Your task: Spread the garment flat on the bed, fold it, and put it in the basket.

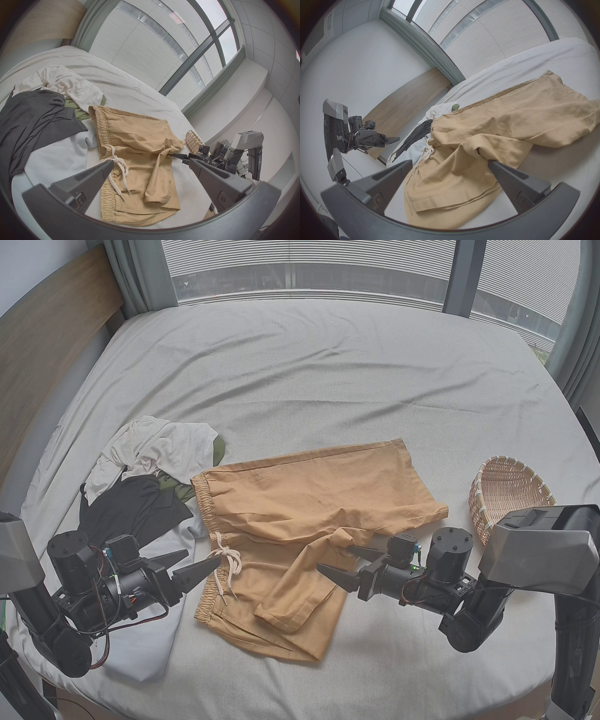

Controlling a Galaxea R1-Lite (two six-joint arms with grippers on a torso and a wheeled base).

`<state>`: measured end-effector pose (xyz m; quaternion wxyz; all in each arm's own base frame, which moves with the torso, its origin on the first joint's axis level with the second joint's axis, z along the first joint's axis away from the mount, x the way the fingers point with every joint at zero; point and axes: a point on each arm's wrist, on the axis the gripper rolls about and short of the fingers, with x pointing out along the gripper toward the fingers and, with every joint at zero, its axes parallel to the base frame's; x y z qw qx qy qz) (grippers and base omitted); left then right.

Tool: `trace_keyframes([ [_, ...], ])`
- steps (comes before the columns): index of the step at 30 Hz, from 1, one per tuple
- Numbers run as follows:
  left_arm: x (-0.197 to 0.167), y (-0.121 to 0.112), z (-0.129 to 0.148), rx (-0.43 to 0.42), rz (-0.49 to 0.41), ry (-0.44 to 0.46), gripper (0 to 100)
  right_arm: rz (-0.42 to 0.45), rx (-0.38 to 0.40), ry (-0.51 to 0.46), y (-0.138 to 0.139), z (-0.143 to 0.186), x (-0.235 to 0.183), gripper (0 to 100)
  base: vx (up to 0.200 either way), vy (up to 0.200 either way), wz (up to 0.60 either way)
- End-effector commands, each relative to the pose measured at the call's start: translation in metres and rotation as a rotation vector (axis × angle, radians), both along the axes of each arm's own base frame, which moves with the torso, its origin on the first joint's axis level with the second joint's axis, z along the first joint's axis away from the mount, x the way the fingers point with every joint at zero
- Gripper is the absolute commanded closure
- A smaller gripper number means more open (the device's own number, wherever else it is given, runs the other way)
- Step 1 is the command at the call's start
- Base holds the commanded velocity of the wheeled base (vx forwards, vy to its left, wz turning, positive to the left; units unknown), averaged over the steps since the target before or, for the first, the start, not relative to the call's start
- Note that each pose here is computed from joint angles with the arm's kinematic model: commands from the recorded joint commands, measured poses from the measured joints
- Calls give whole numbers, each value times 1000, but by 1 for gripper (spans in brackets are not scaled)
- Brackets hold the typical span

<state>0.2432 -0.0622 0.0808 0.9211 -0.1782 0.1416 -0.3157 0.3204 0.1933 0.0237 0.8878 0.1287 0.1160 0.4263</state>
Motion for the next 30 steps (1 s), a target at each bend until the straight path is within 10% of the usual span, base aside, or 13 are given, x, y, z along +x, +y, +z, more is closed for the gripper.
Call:
trace_keyframes([
  [1, 0, 0, 0, -1, -1, -3, 0, -14, 1, -3, -1, -5, 7, 0, 0, 0, 0],
  [19, 0, 0, 0, -1, 1, -3, 0, -51, -81, -16, -18, -29, 17, 0, 0, 0, 0],
  [20, 0, 0, 0, -1, -1, -3, 0, -50, -87, -23, -18, -29, 17, 100, 0, 0, 0],
  [30, -1, 0, 0, -1, -1, -2, 0, -50, -84, -30, -17, -28, 19, 100, 0, 0, 0],
])
